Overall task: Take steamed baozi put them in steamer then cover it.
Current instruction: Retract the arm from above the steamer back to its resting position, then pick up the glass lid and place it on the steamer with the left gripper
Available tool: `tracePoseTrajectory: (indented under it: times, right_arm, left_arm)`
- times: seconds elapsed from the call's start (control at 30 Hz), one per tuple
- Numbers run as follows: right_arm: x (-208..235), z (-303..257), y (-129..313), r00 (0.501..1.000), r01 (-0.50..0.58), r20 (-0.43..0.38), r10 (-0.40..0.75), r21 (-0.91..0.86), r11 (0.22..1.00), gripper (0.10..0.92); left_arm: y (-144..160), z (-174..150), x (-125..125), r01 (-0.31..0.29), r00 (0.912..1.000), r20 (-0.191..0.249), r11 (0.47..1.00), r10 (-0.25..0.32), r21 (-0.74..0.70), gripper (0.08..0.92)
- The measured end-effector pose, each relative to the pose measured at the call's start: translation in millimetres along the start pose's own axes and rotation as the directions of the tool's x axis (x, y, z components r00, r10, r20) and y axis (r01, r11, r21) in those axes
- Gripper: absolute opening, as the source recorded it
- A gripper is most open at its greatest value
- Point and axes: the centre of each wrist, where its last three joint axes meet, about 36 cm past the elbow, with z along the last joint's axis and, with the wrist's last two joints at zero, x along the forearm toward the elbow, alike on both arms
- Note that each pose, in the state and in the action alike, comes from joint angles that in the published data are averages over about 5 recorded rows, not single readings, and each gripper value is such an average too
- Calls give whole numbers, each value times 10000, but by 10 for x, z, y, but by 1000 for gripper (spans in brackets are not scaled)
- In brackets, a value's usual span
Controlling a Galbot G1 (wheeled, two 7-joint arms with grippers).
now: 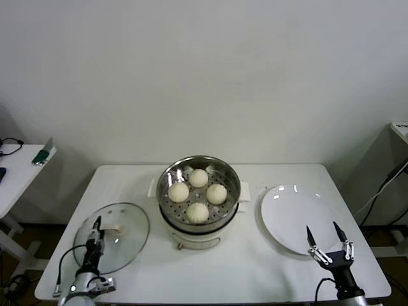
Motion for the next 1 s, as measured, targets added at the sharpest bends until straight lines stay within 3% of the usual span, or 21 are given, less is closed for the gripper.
tracePoseTrajectory:
  times: [0.4, 0.67, 1.0]
  right_arm:
    - [-15, -24, 19, 10000, 16, 67, -16, 38, 10000, 823]
    - [-42, -42, 30, 9999, 23, 108, -24, 95, 10000, 823]
    - [-50, -66, 12, 9999, 4, 100, -6, 226, 9997, 823]
  left_arm:
    - [-55, -2, -21, -108, 9999, 90, 9999, 107, 57, 158]
    - [71, 30, -15, 76, 9998, 171, 9993, -82, 365, 146]
    - [645, 139, -60, 792, 9968, 21, 9899, -800, 1177, 146]
